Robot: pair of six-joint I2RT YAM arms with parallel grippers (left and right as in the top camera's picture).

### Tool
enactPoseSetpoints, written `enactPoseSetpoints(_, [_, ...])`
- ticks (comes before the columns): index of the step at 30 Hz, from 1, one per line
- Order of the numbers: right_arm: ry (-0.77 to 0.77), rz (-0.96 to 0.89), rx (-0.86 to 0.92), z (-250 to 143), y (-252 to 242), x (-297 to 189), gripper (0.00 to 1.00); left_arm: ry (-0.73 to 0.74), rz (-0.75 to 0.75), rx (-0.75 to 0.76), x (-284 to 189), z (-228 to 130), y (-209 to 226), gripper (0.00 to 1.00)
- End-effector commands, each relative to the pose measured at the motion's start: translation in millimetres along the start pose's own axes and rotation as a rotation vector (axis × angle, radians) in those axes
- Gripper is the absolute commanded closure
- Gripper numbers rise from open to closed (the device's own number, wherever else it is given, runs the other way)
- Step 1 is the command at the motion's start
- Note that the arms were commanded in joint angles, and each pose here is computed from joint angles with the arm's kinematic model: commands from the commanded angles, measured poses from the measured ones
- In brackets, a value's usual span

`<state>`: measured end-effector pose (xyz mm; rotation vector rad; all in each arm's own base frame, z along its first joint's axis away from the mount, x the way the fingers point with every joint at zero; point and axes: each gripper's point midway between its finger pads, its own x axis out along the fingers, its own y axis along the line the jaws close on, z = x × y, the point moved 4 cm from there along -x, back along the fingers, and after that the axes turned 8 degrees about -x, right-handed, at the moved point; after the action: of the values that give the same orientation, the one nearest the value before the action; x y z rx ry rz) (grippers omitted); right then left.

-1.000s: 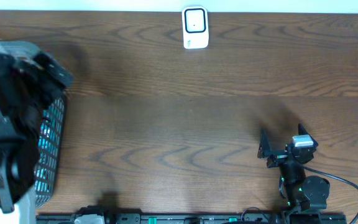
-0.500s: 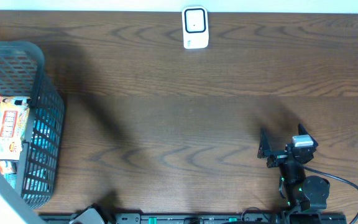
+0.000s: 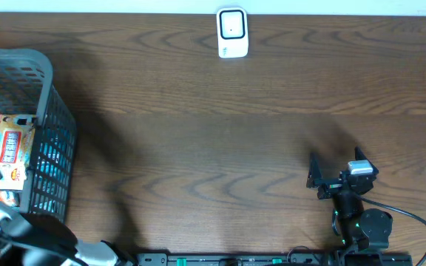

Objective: Scan the item barcode
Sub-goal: 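Move the left gripper over the basket toward the teal Listerine bottle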

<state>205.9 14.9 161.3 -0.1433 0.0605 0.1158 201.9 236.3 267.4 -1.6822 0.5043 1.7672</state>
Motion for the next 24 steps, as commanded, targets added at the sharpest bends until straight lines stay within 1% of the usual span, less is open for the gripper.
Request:
enactPoseSetpoints(1, [0.000, -0.002, 0.013, -0.3, 0.0, -0.3, 0.01, -0.003, 0.098, -0.107, 21.9, -1.5, -0.1, 0.02])
enactPoseSetpoints(6, [-0.001, -0.002, 0.013, -0.3, 0.0, -0.3, 0.01, -0.012, 0.173, -0.146, 44.1, -4.0, -1.4, 0.02])
enactPoseSetpoints(9, [-0.001, -0.002, 0.013, -0.3, 0.0, -0.3, 0.01, -0.013, 0.185, -0.136, 58.1, -8.2, -3.1, 0.02])
enactPoseSetpoints(16, [-0.001, -0.002, 0.013, -0.3, 0.0, -0.3, 0.01, -0.011, 0.191, -0.095, 98.2, -25.8, 1.3, 0.02])
enactPoseSetpoints(22, [-0.001, -0.002, 0.013, -0.3, 0.0, -0.3, 0.01, -0.004, 0.168, -0.048, 132.5, -46.4, 6.0, 0.02])
enactPoseSetpoints(24, [-0.001, -0.002, 0.013, -0.3, 0.0, -0.3, 0.01, 0.001, 0.163, -0.060, 138.6, -51.7, 7.4, 0.02])
